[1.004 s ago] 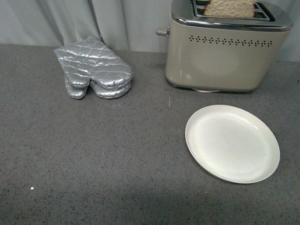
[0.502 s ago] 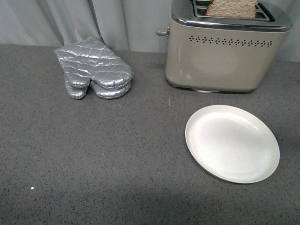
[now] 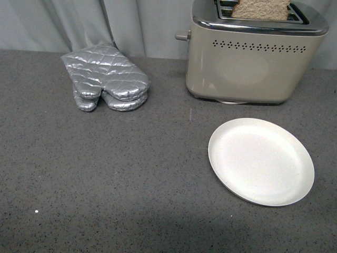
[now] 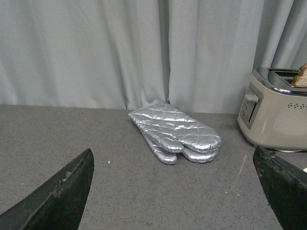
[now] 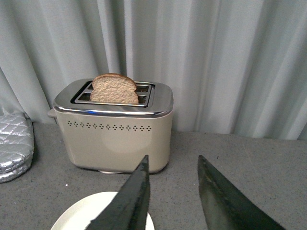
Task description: Put bread into toaster
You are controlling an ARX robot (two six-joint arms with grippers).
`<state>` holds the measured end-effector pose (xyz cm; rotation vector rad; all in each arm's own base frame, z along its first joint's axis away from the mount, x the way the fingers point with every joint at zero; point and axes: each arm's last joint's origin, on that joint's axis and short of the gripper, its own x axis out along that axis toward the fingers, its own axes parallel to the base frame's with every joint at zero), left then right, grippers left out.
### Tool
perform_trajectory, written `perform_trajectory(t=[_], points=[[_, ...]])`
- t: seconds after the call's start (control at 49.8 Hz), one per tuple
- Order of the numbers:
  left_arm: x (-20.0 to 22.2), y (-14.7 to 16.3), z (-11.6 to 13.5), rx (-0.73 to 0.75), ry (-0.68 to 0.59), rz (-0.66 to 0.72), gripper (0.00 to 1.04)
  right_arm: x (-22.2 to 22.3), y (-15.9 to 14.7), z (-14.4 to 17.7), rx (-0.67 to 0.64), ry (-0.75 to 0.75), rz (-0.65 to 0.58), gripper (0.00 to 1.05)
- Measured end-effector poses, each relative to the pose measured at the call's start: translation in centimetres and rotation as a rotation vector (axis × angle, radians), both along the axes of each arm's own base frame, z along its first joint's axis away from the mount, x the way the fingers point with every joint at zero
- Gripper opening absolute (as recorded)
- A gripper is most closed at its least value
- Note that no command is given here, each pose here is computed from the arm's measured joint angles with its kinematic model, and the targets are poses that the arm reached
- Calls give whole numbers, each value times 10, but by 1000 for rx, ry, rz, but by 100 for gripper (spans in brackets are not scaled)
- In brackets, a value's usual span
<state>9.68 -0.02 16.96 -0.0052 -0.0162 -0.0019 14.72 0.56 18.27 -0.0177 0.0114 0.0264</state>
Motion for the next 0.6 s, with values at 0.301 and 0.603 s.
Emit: perform_trajectory(t=[0.301, 0.603], points=[[0, 0, 0, 0, 0, 0, 98, -17, -5, -9, 7, -6, -26, 0], [0, 0, 0, 0, 0, 0, 98, -26, -5, -15, 8, -18, -26, 0]])
